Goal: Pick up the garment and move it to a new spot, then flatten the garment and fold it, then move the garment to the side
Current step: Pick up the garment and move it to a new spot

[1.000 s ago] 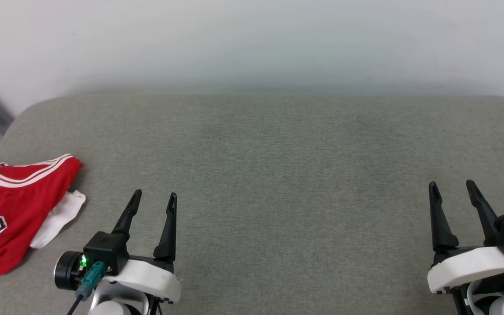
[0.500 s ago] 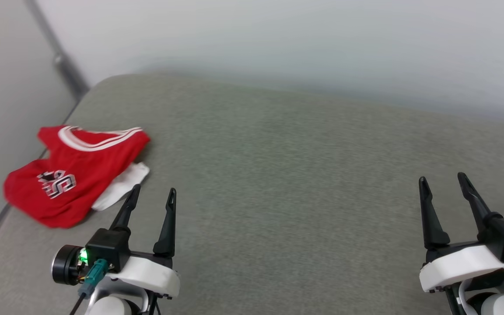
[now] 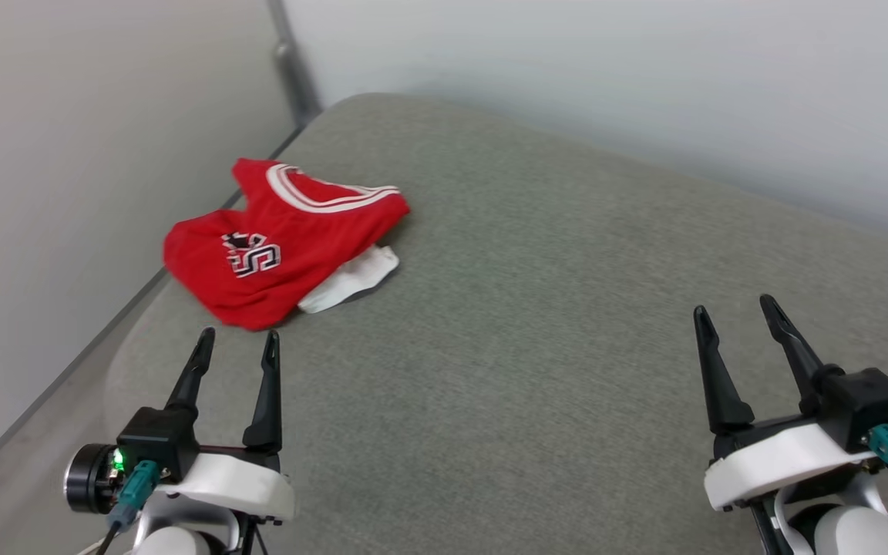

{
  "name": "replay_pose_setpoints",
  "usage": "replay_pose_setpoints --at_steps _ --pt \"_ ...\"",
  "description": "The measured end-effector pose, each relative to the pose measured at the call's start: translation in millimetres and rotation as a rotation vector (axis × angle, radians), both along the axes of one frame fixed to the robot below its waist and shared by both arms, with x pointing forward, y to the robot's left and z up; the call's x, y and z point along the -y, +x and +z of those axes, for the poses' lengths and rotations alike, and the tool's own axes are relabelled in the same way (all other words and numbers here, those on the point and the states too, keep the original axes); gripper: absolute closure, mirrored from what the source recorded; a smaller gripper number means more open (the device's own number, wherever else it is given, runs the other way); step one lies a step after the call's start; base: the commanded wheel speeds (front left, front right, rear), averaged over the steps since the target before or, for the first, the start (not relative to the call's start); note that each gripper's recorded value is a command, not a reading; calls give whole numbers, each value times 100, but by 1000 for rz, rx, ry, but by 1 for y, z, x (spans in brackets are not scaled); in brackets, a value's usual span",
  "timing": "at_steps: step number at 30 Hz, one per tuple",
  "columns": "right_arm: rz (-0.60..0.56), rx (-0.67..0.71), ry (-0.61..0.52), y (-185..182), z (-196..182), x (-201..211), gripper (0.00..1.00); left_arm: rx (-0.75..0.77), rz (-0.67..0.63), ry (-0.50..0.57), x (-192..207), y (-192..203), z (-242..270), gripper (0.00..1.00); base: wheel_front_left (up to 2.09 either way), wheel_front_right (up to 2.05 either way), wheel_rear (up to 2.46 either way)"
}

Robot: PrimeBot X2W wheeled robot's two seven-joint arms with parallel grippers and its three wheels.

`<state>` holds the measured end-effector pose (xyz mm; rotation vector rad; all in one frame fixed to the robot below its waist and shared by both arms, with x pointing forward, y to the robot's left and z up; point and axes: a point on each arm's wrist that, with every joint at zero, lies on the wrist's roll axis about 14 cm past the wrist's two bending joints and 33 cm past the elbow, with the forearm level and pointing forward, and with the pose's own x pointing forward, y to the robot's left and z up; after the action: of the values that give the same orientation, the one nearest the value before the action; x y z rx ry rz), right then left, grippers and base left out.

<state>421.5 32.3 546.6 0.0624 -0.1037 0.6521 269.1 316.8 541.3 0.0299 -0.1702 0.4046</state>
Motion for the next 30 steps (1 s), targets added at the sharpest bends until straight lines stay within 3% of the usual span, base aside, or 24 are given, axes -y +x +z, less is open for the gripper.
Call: replay_pose_setpoints --at_steps 5,17,24,30 --pt "90 9 15 -3 4 -33 0 -12 84 -4 -19 -22 -3 0 0 0 0" --pt "96 -5 13 7 -3 -39 0 -28 124 -7 -31 -22 -6 0 0 0 0" --pt "47 -3 -2 24 -7 -23 0 -28 80 37 -52 27 12 0 0 0 0" --pt "-29 -18 -9 49 -20 7 0 -32 -16 155 -67 104 44 0 0 0 0"
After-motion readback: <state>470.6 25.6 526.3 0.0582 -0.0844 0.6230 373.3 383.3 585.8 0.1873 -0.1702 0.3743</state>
